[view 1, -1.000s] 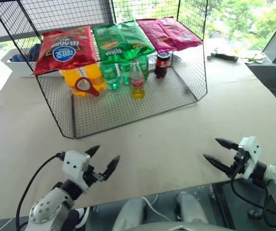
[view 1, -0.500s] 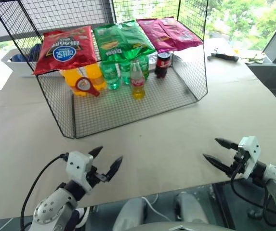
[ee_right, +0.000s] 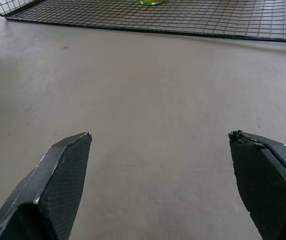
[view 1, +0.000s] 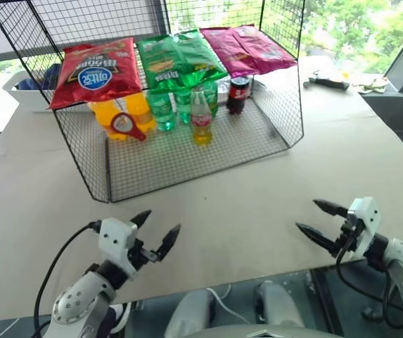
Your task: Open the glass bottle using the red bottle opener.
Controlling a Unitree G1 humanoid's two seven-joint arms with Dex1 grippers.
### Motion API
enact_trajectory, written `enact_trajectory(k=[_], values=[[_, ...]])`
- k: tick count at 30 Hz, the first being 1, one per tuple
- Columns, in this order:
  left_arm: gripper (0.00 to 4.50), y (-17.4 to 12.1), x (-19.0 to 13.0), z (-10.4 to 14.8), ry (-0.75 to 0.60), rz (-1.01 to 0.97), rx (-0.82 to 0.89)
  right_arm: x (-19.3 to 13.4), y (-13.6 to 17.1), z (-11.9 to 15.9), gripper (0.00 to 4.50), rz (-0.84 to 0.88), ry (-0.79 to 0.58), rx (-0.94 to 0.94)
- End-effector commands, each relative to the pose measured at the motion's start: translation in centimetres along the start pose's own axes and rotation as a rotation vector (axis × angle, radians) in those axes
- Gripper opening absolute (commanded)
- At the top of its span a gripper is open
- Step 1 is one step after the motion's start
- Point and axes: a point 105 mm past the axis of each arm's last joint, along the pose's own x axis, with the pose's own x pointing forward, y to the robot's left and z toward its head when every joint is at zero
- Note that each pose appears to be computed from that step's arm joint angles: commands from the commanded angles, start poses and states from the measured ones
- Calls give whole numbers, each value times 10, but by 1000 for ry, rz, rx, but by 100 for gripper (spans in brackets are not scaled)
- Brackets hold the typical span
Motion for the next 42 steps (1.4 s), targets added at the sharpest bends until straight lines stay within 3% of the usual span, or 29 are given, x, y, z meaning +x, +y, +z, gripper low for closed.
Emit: enact_trajectory(k=[1,8,17,25,42], values=[[450,10,6,13,-59,47,24,10,10,24,443,49,-81,-29],[450,41,50,37,-171,198,119,43,39,71,443,165,-240,-68],[450,70,84,98,-397,382,199,60,53,125,443,186,-408,-113],[450,104,87,109,-427,537,198,61,50,131,443,169,-424,-121],[450,126,87,119,-459,601,206,59,49,128,443,154,-416,-117]])
